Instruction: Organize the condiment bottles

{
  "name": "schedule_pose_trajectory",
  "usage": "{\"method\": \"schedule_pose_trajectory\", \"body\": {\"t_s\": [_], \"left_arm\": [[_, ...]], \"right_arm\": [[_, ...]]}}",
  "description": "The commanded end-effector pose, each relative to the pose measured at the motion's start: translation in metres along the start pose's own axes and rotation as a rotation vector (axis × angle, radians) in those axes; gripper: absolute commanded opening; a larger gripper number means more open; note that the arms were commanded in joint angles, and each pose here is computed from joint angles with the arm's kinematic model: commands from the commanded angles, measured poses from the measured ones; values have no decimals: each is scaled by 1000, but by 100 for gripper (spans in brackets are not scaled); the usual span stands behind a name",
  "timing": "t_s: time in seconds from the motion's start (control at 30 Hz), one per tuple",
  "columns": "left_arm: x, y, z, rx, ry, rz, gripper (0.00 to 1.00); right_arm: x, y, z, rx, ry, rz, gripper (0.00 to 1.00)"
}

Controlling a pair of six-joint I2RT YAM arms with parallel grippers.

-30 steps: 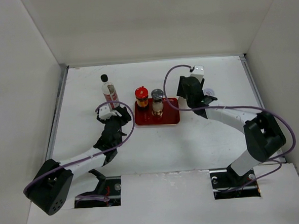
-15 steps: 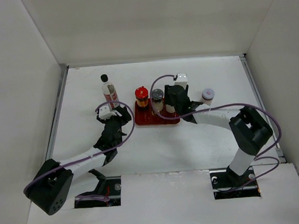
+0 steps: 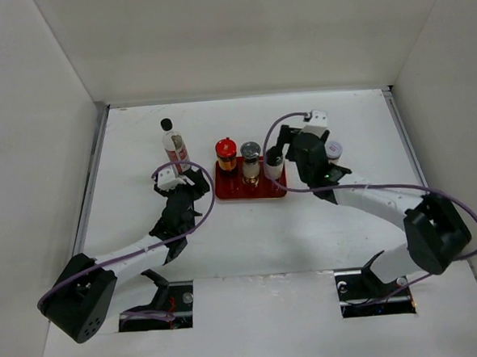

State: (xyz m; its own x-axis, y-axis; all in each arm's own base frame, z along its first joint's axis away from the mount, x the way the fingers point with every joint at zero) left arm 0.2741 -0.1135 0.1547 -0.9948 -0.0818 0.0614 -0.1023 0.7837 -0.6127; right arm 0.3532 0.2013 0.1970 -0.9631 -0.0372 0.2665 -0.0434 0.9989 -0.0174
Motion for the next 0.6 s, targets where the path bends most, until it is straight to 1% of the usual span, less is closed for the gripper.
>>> {"method": "schedule_pose_trajectory", "body": {"t_s": [0.0,0.1,0.2,0.27,0.33,0.43,0.53,0.57], "left_arm": [[-1,-12,-8,52,-31,41,65],[0,-14,-7,53,-23,50,65],[2,-17,-6,58,-18,63,66],[-1,-14,-3,51,-15,50,66],[0,-15,-3,51,-11,55,66],[1,-16,-2,53,-10,60,66],[-1,-14,-3,49,-13,50,66],[0,-15,-4,54,-15,56,66]], "right_arm": [[1,-60,-22,-87,-87,214,94],[-8,-107,-9,-66,-41,381,100],[-20,-144,15,-36,55,506,100],[-31,-148,29,-13,121,497,100],[-40,-140,37,-9,157,441,100],[-45,-138,42,-19,171,415,100],[-51,-145,44,-30,179,430,100],[-54,-147,45,-39,180,433,98]]}}
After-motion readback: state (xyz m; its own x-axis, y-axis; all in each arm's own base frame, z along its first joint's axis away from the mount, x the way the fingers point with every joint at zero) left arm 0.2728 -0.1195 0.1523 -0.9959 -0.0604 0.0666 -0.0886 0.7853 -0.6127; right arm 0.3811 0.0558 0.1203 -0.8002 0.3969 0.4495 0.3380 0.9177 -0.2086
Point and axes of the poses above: each gripper's point midway between its finger pads, its own x axis back along the fingers, its own y axis along the line the jaws close on, z = x × y, the point moved 5 cm from there along x, back along the fingers, and after that the axes turned 14 degrees about x, right-handed, at the moved point
